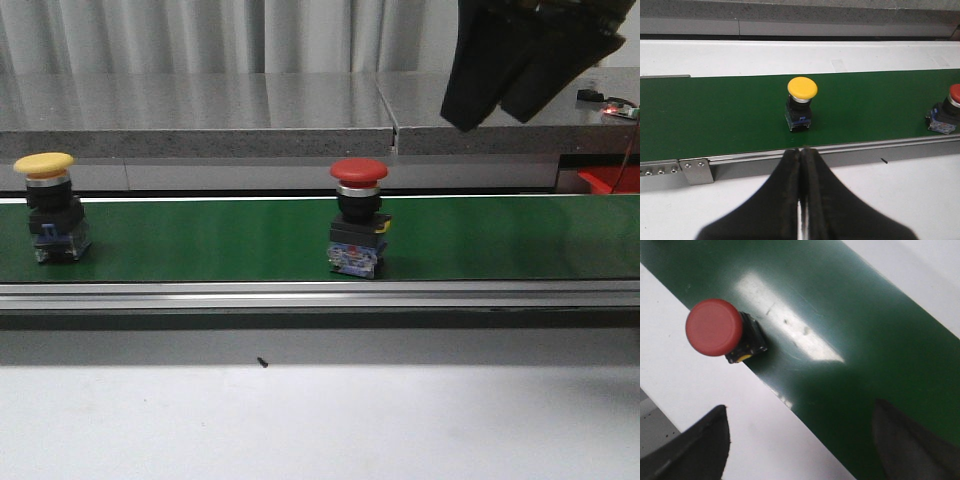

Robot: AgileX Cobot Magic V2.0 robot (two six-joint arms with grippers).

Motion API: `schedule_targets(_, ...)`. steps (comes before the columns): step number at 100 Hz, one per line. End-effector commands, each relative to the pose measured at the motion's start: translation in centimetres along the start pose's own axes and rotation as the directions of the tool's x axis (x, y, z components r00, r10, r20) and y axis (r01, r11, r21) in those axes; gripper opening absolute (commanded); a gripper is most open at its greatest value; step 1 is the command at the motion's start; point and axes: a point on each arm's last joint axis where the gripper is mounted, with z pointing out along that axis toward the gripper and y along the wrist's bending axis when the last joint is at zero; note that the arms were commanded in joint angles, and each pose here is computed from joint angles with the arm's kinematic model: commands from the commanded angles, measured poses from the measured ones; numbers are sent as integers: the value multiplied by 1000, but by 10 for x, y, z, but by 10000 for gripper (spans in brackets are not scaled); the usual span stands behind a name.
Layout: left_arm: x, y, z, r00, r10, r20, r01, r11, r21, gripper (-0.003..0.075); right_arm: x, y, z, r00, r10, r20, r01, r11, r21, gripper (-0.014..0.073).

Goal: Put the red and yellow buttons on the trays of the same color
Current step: 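Lower the right gripper onto the red button riding the belt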

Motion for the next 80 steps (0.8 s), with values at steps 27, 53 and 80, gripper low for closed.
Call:
schedule_targets(27, -13, -3, -5, 996, -17, 86, 15, 1000, 22, -18, -14, 6, 9, 992, -102, 80, 111, 988, -108, 547)
schedule_targets(53, -13, -3, -5, 996, -17, 86, 15, 1000, 22, -19, -18, 5, 30, 990, -118, 80, 128, 981, -149, 547)
schedule_targets(80, -13, -3, -5, 996, -17, 86, 15, 1000, 22, -19, -20, 3, 36, 989, -110, 96, 122, 984, -130, 361)
